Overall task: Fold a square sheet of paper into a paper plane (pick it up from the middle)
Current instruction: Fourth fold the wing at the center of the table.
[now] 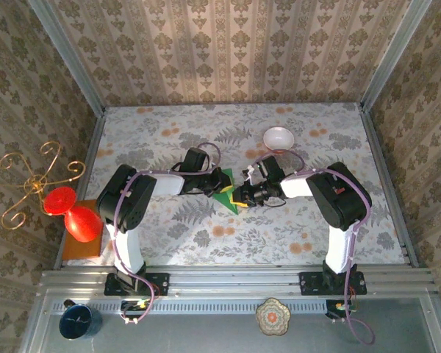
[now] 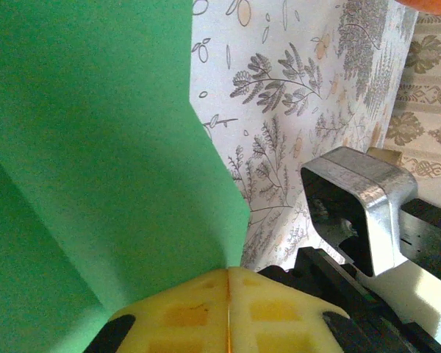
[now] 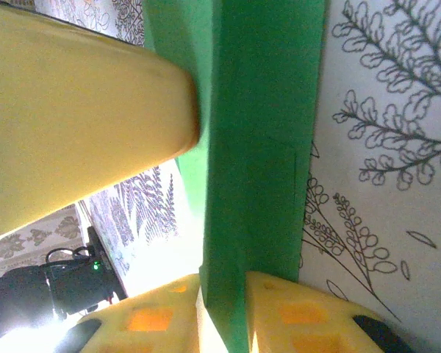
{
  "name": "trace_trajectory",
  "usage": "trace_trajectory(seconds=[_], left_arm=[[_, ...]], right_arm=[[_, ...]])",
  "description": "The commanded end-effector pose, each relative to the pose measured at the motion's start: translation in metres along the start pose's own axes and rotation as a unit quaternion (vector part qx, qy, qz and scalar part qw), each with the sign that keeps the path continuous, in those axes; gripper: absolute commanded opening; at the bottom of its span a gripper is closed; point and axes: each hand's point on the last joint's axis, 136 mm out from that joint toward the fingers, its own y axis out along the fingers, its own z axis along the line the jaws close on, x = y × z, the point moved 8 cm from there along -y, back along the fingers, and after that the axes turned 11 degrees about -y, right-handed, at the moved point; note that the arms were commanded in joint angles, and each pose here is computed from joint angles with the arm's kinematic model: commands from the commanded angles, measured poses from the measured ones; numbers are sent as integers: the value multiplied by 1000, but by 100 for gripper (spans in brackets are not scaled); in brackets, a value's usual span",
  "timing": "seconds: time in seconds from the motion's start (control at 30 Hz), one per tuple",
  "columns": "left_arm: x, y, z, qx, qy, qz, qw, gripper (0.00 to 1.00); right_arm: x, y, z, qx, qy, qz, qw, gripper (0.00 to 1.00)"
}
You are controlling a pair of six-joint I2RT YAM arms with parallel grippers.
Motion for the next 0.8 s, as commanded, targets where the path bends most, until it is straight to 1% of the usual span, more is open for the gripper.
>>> trace_trajectory(seconds=[0.0,0.43,0.63,0.77], left_arm=[[5,2,-4,-6,8,4,1000,10],[6,0,-12,-18,13,5,1000,10],[8,-17,-25,-39,29,-14,999,11],[6,-25,-23,-43,33,-24,998,12]], right_arm=[[-15,-4,-14,-39,34,16,999,23],[-23,-1,-28,-70,53,25,996,16],[-27,-1,-35,-73,69,25,995,13],[-28,-1,-39,-71,79,25,994,12]])
